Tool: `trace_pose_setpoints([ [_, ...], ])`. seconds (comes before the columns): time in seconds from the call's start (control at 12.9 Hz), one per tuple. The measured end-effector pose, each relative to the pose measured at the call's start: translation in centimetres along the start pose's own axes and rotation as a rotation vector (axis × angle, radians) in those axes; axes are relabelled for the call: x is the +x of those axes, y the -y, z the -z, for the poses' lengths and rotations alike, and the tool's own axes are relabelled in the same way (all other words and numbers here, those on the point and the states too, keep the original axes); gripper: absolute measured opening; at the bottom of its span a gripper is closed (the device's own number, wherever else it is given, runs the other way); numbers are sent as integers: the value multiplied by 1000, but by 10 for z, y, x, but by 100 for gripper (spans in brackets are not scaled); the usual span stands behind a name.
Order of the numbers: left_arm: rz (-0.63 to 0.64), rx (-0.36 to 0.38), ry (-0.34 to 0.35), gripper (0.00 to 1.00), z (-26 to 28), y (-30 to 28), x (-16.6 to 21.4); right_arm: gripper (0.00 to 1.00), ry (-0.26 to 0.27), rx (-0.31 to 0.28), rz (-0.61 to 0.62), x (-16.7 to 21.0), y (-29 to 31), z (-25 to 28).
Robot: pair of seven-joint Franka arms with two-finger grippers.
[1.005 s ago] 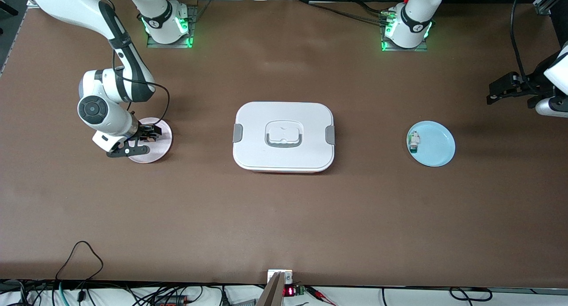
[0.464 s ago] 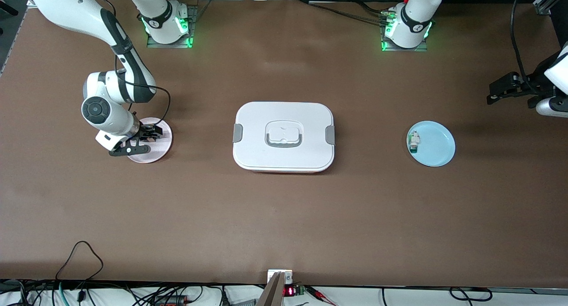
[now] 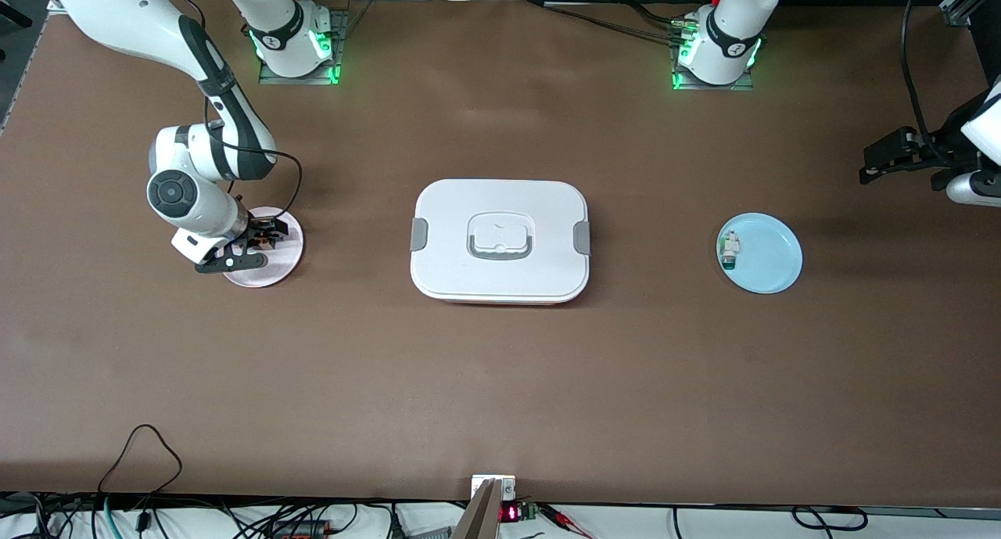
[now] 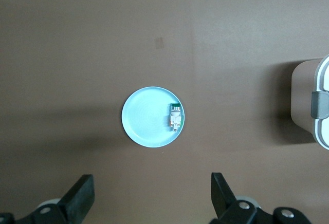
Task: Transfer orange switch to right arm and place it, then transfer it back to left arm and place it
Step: 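Close the right gripper on the black-orange switch, then lift the switch with the right gripper over the white box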
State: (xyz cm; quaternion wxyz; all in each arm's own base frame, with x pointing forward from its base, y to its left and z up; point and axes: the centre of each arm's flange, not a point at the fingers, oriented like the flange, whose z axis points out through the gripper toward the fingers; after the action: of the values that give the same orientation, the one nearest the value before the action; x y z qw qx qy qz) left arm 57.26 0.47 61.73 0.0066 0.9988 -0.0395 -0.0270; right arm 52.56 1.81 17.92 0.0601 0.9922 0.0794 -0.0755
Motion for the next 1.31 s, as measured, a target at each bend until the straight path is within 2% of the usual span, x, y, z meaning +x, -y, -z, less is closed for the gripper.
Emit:
trace_pose_setpoints([
  [0.31, 1, 0, 0, 100, 0, 1, 0, 96, 4, 0, 1, 0, 0, -3],
  [0.46, 1, 0, 0, 100, 0, 1, 0, 73, 5, -1, 19, 0, 1, -3],
  [0.77, 1, 0, 0, 100, 0, 1, 0, 73, -10, -2, 59, 3, 1, 1],
  [1.01, 1, 0, 0, 100, 0, 1, 0, 73, -45, -2, 78, 11, 10, 25],
  [1.24, 1, 0, 0, 100, 0, 1, 0, 73, -49, -9, 92, 20, 22, 104],
  [1.31, 1, 0, 0, 100, 0, 1, 0, 73, -56, 6, 85, 25, 28, 141],
])
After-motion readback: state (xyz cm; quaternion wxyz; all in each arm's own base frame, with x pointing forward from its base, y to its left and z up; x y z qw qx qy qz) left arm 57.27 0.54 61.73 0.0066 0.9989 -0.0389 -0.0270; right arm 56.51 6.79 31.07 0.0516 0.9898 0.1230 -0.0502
